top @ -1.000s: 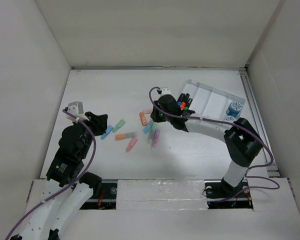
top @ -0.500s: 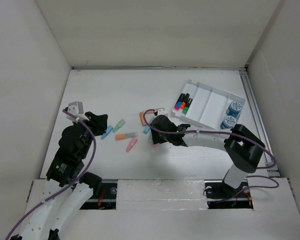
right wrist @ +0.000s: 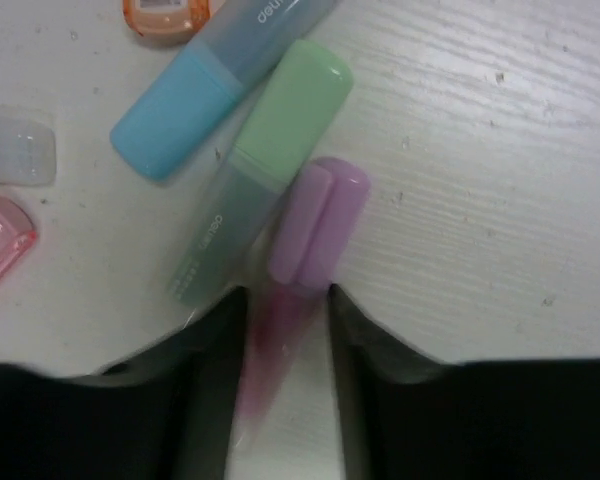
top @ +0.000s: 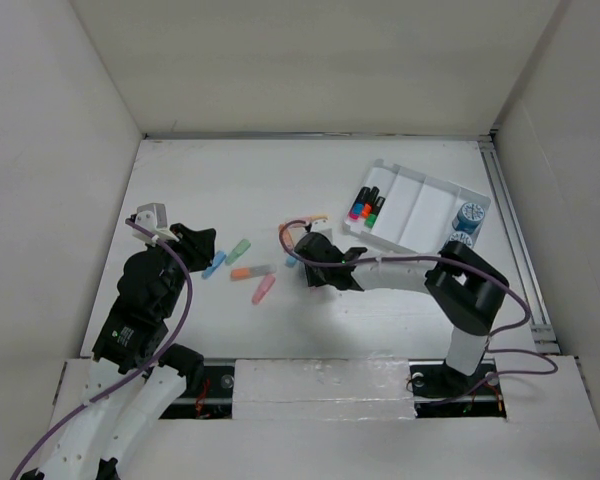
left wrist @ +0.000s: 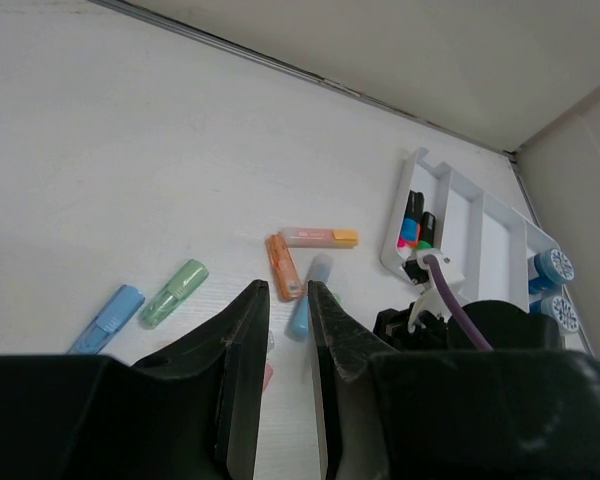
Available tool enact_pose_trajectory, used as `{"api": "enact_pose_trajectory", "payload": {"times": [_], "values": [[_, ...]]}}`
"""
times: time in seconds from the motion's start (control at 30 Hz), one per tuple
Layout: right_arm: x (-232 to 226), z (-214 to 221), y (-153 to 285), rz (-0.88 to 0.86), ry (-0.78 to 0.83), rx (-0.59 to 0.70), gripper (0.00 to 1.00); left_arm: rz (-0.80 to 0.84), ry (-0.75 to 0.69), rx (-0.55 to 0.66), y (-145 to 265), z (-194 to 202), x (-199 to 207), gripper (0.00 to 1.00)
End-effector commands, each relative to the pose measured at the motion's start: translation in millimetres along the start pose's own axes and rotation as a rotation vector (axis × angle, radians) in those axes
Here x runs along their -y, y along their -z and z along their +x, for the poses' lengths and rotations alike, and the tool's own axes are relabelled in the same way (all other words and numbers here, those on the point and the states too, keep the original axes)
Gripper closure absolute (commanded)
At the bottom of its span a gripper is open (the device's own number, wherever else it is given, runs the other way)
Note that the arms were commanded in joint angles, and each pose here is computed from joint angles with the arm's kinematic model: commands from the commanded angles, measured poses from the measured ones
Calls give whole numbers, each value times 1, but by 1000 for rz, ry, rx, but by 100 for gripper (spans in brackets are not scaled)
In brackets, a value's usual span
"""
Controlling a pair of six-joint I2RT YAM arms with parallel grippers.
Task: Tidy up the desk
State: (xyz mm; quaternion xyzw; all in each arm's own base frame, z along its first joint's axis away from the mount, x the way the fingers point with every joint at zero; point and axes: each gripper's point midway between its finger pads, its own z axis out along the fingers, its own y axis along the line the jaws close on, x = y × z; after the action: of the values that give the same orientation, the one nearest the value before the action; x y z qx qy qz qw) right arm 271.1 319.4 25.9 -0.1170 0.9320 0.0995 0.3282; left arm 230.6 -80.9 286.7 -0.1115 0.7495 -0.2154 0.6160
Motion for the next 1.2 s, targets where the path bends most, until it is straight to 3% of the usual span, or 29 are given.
{"api": "enact_pose_trajectory", "payload": {"times": [0.0,0.1,0.13,0.2,0.33,0.53,0.6,0.87,0.97,1.0,1.03,1.17], "values": [[8,11,-11,68,17,-32,69,28,-7,18,-4,-3,6,81],[11,11,-15,94,24,-34,78,30,-7,17,-4,-2,6,81],[12,9,-14,105,16,-28,86,30,-5,15,-4,-2,6,81],[11,-5,-1,88,-11,21,93,30,-7,14,-5,-2,6,81],[21,-41,31,76,-69,142,94,30,-7,14,-5,-2,6,81],[101,-109,61,105,-249,302,95,31,-7,13,-4,-2,6,81],[146,-120,59,149,-328,329,94,33,-7,14,-4,-2,6,81],[246,-139,45,277,-509,363,91,32,-8,15,-4,-2,6,81],[270,-144,42,305,-538,373,72,30,-8,15,-4,-2,6,81],[272,-145,40,302,-536,364,55,32,-8,15,-4,-2,6,81],[268,-151,42,278,-522,361,45,31,-9,13,-4,-2,6,81],[248,-158,49,210,-496,393,39,30,-9,12,-4,-1,6,81]]}}
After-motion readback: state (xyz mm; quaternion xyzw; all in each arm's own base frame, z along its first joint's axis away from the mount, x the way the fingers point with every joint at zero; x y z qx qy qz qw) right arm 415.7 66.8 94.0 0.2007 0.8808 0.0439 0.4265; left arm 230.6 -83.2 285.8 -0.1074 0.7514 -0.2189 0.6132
